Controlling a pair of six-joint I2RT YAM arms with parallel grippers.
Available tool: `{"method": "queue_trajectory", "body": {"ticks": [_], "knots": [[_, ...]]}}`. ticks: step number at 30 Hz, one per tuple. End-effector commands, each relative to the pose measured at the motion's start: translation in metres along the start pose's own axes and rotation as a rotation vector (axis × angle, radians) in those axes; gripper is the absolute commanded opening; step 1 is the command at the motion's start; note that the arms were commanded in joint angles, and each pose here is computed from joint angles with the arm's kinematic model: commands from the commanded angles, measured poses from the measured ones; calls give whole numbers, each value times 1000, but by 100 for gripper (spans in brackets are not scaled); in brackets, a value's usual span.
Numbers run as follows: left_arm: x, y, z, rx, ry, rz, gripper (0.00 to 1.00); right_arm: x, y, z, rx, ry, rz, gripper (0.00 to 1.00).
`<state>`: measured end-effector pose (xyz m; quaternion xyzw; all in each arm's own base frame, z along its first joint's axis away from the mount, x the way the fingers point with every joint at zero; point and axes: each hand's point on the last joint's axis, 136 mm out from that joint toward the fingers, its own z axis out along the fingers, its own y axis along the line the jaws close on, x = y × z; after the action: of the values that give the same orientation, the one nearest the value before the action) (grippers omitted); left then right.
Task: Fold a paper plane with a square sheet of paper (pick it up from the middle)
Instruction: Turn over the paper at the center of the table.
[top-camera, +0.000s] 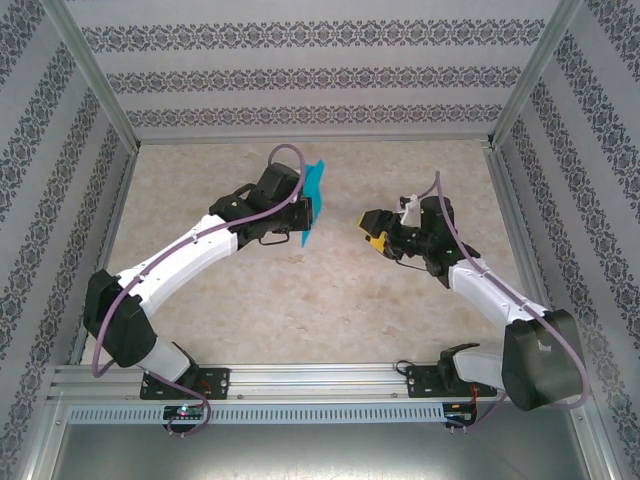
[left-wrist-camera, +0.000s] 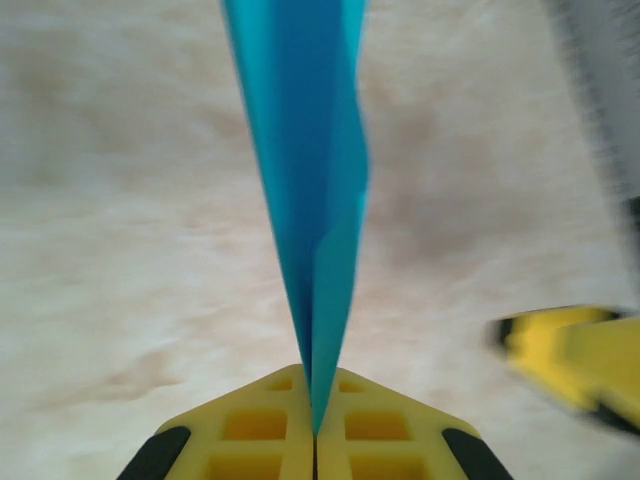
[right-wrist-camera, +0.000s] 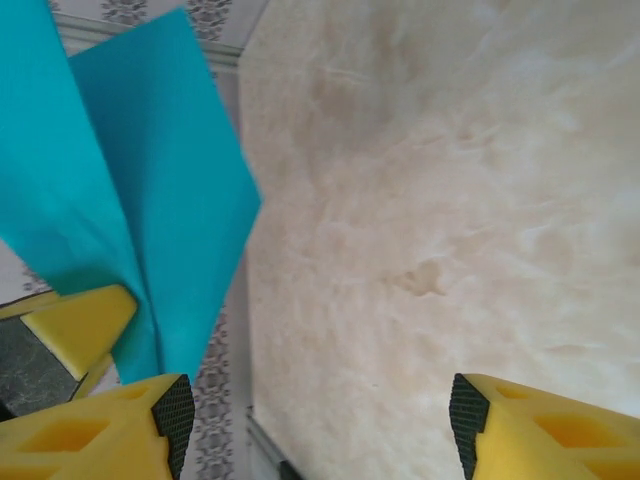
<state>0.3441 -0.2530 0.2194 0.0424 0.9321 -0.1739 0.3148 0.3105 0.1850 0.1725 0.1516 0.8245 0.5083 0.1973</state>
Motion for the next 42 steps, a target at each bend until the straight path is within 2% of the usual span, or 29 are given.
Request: {"method": "queue_trajectory", "body": {"ticks": [1,4,6,12,19,26,33,42], "knots": [[37,80,-16,-494,179,355,8,5,-22,-10,103,32,-53,71],[37,94,-17,-668,182,464,8,-2,-22,-16,117,29,-67,72],[43,96,-9,-722,209,505,9,-7,-21,-20,118,19,-67,73],[76,73,37,-753,267,645,10,-25,-18,-37,97,-21,-57,74],[120,39,85,-677,321,711,12,-34,-19,-45,77,-26,-40,74],[160,10,113,-549,370,709,21,-38,-21,-47,66,-21,-31,74],[179,-8,118,-415,411,641,38,-38,-22,-43,52,0,-24,75],[168,-46,93,-198,379,569,51,-31,-25,-41,48,24,-20,74]]}}
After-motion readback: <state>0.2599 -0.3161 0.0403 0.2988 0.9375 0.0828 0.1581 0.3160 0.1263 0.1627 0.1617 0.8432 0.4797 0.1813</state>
